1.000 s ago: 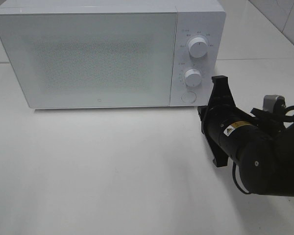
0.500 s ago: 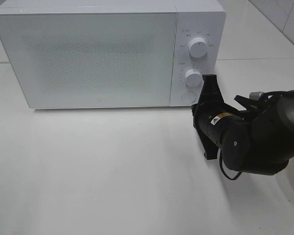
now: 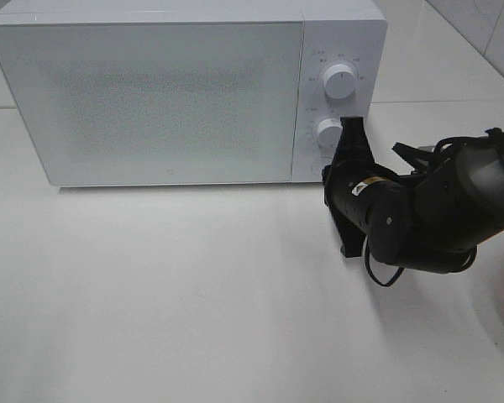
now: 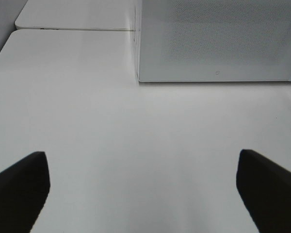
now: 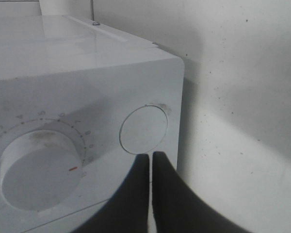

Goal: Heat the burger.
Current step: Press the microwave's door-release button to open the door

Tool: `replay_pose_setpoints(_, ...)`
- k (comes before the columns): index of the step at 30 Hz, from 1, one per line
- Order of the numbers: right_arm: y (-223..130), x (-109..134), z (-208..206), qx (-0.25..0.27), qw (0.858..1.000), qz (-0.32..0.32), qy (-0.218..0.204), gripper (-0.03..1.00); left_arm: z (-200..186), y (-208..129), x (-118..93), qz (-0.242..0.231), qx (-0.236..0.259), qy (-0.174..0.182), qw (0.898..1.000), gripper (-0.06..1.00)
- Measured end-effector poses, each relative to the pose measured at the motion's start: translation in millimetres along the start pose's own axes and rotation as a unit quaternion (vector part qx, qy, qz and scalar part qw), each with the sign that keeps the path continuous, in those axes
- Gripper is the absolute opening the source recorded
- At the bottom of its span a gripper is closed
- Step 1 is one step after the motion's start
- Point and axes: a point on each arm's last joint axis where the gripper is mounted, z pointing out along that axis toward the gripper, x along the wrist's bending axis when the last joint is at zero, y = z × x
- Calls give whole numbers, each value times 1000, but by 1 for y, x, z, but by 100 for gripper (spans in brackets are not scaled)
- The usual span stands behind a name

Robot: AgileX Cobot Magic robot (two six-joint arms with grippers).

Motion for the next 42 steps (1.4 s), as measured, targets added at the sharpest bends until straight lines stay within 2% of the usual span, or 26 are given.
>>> replay_pose_setpoints(10, -4, -4, 11, 2, 1000, -3, -6, 0, 0, 0, 0, 0, 0, 0, 1000, 99)
replay_pose_setpoints(26, 8, 9, 27, 2, 1000, -16, 7, 0, 0, 0, 0, 0, 0, 0, 1000, 99)
replay_pose_setpoints(32, 5, 1, 35, 6, 1000, -22, -7, 0, 0, 0, 0, 0, 0, 0, 1000, 99)
replay_pose_setpoints(42, 6, 2, 36, 3, 1000, -15, 5, 0, 0, 0, 0, 0, 0, 0, 1000, 99)
